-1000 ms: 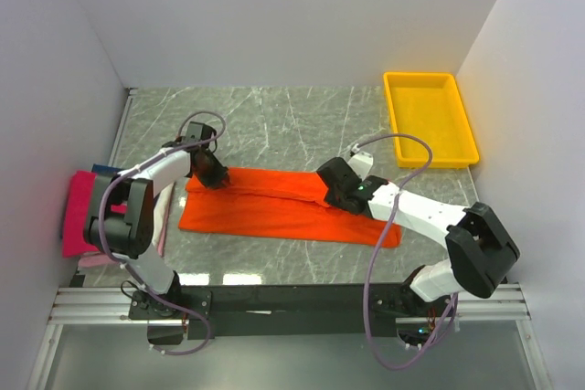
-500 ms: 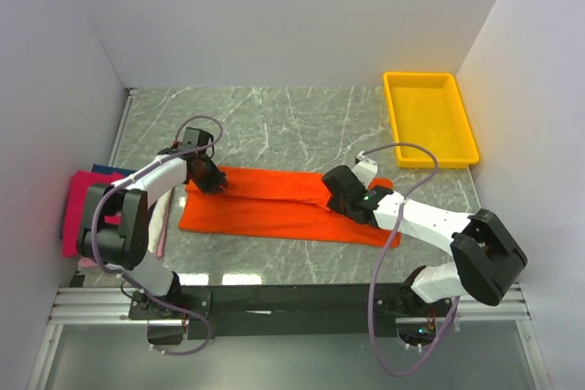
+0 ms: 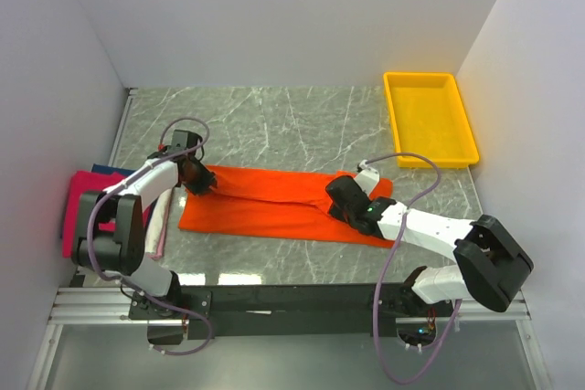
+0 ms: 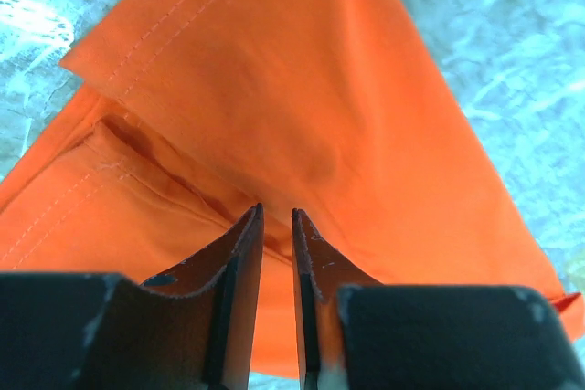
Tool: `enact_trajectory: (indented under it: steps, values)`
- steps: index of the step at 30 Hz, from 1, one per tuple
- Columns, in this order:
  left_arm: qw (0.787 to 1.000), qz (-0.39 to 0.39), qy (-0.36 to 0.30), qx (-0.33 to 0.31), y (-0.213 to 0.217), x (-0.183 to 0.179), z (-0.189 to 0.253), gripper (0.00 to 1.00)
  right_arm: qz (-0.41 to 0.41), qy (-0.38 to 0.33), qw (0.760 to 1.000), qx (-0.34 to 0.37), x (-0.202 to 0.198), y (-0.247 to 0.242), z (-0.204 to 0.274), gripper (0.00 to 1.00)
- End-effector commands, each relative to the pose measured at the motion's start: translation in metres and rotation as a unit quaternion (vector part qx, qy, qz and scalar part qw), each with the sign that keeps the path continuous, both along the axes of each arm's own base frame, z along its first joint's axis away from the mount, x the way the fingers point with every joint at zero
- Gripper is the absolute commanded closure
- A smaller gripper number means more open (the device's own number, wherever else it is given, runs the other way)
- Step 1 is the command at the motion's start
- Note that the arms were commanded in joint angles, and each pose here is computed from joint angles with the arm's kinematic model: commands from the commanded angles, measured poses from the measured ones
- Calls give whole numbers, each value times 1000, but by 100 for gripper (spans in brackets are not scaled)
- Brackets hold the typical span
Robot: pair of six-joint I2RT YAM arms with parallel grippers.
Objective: Fold and stack the t-shirts
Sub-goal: Fold the tshirt
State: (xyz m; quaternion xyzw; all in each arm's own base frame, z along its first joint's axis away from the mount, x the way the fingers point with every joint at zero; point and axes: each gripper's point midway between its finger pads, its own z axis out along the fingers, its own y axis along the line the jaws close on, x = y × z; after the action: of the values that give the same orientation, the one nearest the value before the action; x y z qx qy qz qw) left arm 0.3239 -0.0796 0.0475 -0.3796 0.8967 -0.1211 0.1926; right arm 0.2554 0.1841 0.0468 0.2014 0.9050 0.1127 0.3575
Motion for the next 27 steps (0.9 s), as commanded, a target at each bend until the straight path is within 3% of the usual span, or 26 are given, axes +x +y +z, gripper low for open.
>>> enact_trajectory:
  steps: [1, 10, 17, 23, 27]
  values:
    - [1000, 18, -19, 8, 3, 17, 7, 75, -15, -27, 999, 21, 6, 3, 10, 100]
    - [996, 70, 3, 52, 24, 9, 2, 76, -21, -25, 999, 20, 3, -1, 6, 100]
    - [997, 65, 15, 39, 21, -14, -12, 79, -19, -27, 999, 24, 3, 0, 9, 100]
    - [998, 55, 1, 30, 18, -13, -3, 80, -16, -28, 999, 27, 4, 2, 10, 100]
    - [998, 44, -18, 29, 17, -5, 12, 73, -7, -32, 999, 31, 5, 6, 14, 88]
